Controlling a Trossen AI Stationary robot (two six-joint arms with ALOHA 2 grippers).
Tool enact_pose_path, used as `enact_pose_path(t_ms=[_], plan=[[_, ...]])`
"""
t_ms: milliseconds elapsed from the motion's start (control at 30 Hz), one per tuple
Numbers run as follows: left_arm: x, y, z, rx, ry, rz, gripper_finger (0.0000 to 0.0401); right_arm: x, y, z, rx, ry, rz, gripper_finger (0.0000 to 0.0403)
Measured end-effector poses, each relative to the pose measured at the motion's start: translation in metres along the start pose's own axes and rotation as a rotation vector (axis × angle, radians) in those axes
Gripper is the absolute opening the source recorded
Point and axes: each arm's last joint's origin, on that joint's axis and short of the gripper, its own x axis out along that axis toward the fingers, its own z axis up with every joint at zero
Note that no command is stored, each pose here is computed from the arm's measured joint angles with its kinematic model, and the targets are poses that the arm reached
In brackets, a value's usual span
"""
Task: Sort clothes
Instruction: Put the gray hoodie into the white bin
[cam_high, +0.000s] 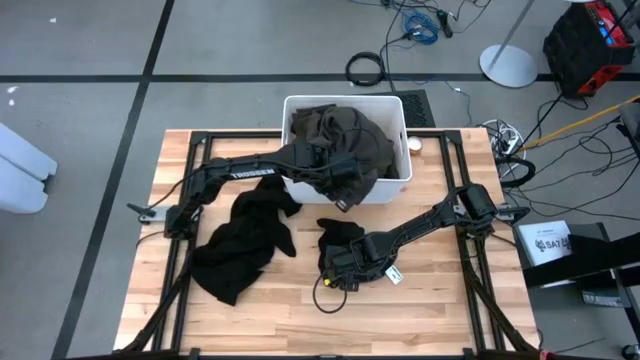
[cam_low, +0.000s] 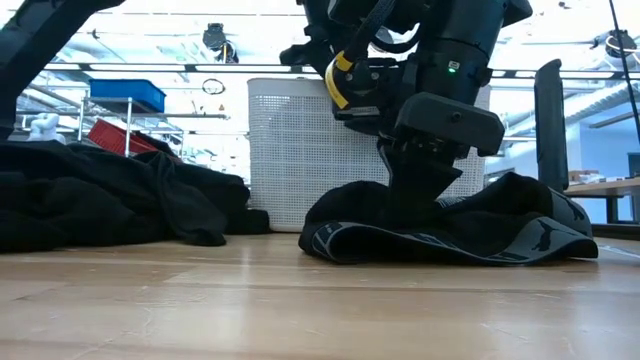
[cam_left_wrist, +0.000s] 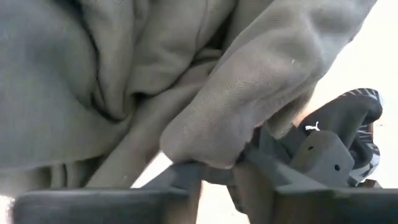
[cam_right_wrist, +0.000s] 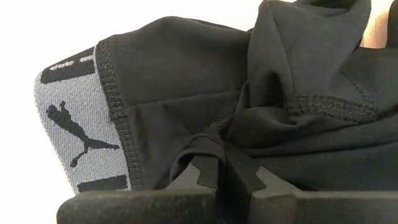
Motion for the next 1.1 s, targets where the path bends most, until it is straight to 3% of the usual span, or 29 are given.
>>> enact_pose_path(t_ms=[67,133,400,500,600,700,767,900,1100], plan=[[0.000,-0.001,0.001,0.032,-0.013,-0.016,0.0042,0.000,0.000,0.000,0.000,-0.001,0.000,0.0000],[-0.001,-0.002,0.003,0.043,-0.027,-0.028,0.0015,0.000,0.000,0.000,0.000,-0.002,0.001,0.0000],[-0.028,-0.002,0.009,0.043,-0.127,-0.141,0.0007,0.000,0.000,0.000,-0.002,-0.003,0.001,0.0000],[-0.061,0.001,0.018,0.033,-0.265,-0.207,0.0007,0.000,0.000,0.000,-0.003,-0.006,0.000,0.0000],[-0.090,0.014,0.030,0.024,-0.444,-0.193,0.0007,0.000,0.000,0.000,-0.003,-0.008,0.001,0.0000],[-0.098,0.033,0.047,-0.017,-0.539,-0.190,0.0007,0.000,0.000,0.001,-0.005,-0.013,0.003,0.0000],[-0.093,0.050,0.059,-0.045,-0.541,-0.197,0.0007,0.001,0.000,0.001,-0.003,-0.013,0.003,0.0000],[-0.071,0.086,0.082,-0.057,-0.530,-0.104,0.0007,0.001,-0.002,0.002,0.002,-0.013,0.002,0.0000],[-0.018,0.130,0.097,-0.079,-0.354,0.049,0.0006,0.001,-0.003,0.002,-0.001,-0.012,0.001,0.0000]])
